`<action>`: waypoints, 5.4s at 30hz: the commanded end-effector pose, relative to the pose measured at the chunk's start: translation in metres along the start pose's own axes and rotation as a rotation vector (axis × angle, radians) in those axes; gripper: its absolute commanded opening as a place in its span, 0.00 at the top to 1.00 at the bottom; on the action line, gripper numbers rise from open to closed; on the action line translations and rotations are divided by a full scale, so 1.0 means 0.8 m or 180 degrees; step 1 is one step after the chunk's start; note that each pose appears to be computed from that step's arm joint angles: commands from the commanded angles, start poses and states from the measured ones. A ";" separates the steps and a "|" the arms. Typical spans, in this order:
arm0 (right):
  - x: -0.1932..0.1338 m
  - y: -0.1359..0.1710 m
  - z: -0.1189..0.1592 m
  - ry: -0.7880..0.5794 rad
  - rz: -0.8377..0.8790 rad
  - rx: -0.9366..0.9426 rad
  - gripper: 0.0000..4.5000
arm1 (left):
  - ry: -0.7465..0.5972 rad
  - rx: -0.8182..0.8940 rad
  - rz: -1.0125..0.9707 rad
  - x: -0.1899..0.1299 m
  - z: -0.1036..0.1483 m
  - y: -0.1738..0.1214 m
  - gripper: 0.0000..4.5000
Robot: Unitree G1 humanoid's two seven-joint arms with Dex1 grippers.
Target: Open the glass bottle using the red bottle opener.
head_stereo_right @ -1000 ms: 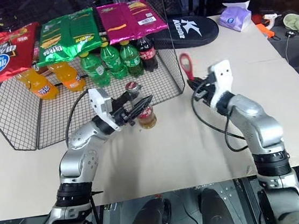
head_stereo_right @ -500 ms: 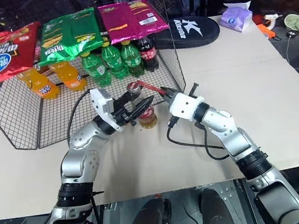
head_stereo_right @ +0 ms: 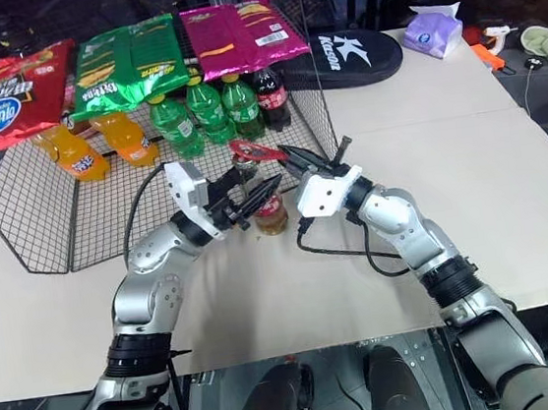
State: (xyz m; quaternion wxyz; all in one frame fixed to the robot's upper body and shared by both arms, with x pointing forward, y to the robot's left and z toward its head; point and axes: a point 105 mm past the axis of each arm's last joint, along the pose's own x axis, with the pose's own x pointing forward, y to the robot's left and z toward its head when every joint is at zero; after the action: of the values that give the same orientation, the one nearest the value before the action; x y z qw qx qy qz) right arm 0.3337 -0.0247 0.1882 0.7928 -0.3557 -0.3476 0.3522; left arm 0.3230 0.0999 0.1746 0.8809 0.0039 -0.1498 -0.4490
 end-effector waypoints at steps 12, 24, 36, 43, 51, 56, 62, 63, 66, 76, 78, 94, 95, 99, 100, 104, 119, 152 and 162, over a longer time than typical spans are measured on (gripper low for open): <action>-0.003 0.037 0.008 -0.0255 0.0511 -0.0462 1.00 | -0.0058 -0.0003 -0.0013 0.003 0.003 -0.002 0.52; 0.016 0.067 0.029 -0.0619 0.0985 -0.0292 1.00 | -0.0090 -0.0086 -0.0015 0.007 0.002 -0.003 0.52; 0.014 -0.019 0.008 -0.0625 0.0821 -0.1420 1.00 | -0.0081 -0.0112 -0.0042 0.015 0.004 -0.002 0.52; 0.022 -0.041 0.013 -0.0705 0.0749 -0.1662 1.00 | -0.0093 -0.0109 -0.0067 0.019 0.004 -0.002 0.52; 0.024 -0.042 0.020 -0.0792 0.0685 -0.1798 1.00 | -0.0085 -0.0110 -0.0065 0.018 0.004 -0.003 0.52; 0.032 -0.062 0.031 -0.0839 0.0567 -0.1973 1.00 | -0.0079 -0.0119 -0.0072 0.018 0.004 -0.005 0.52; 0.033 -0.068 0.035 -0.0868 0.0507 -0.1962 1.00 | -0.0076 -0.0123 -0.0072 0.019 0.003 -0.006 0.52; 0.033 -0.069 0.035 -0.0854 0.0472 -0.1897 1.00 | -0.0077 -0.0125 -0.0069 0.019 0.003 -0.006 0.52; 0.031 -0.070 0.030 -0.0793 0.0381 -0.1669 1.00 | -0.0078 -0.0127 -0.0062 0.019 0.002 -0.006 0.52; 0.007 -0.053 0.001 -0.0487 0.0177 -0.0672 1.00 | -0.0083 -0.0131 -0.0039 0.018 0.001 -0.005 0.52; 0.005 -0.041 -0.002 -0.0452 0.0198 -0.0485 1.00 | -0.0082 -0.0133 -0.0039 0.017 0.001 -0.006 0.52; 0.023 0.040 0.027 -0.0495 0.0633 0.0477 1.00 | -0.0064 -0.0155 -0.0027 0.014 -0.003 -0.009 0.52; 0.023 0.041 0.026 -0.0477 0.0636 0.0480 1.00 | -0.0062 -0.0159 -0.0030 0.014 -0.003 -0.010 0.52; 0.022 0.044 0.018 -0.0403 0.0657 0.0361 1.00 | -0.0059 -0.0170 -0.0031 0.013 -0.004 -0.010 0.52; 0.022 0.042 0.013 -0.0363 0.0643 0.0311 1.00 | -0.0056 -0.0173 -0.0030 0.013 -0.005 -0.010 0.52; 0.021 0.034 -0.006 -0.0197 0.0557 0.0197 1.00 | -0.0042 -0.0186 -0.0052 0.014 -0.005 -0.011 0.52; 0.019 0.041 0.005 -0.0554 0.0549 -0.0343 1.00 | -0.0023 -0.0166 -0.0074 0.015 -0.005 -0.006 0.52; 0.026 -0.116 0.008 -0.0503 0.0127 -0.1554 1.00 | -0.0055 -0.0170 -0.0158 0.026 -0.014 -0.007 0.52; -0.011 -0.131 -0.031 0.0000 -0.0445 -0.0689 1.00 | -0.0130 -0.0180 -0.0071 0.015 -0.004 -0.005 0.52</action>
State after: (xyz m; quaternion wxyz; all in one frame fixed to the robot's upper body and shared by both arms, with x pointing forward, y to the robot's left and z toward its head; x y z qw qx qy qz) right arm 0.3869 -0.0904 0.2360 0.7679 -0.4381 -0.3775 0.2755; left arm 0.3322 0.0935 0.1762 0.8779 -0.0241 -0.1609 -0.4503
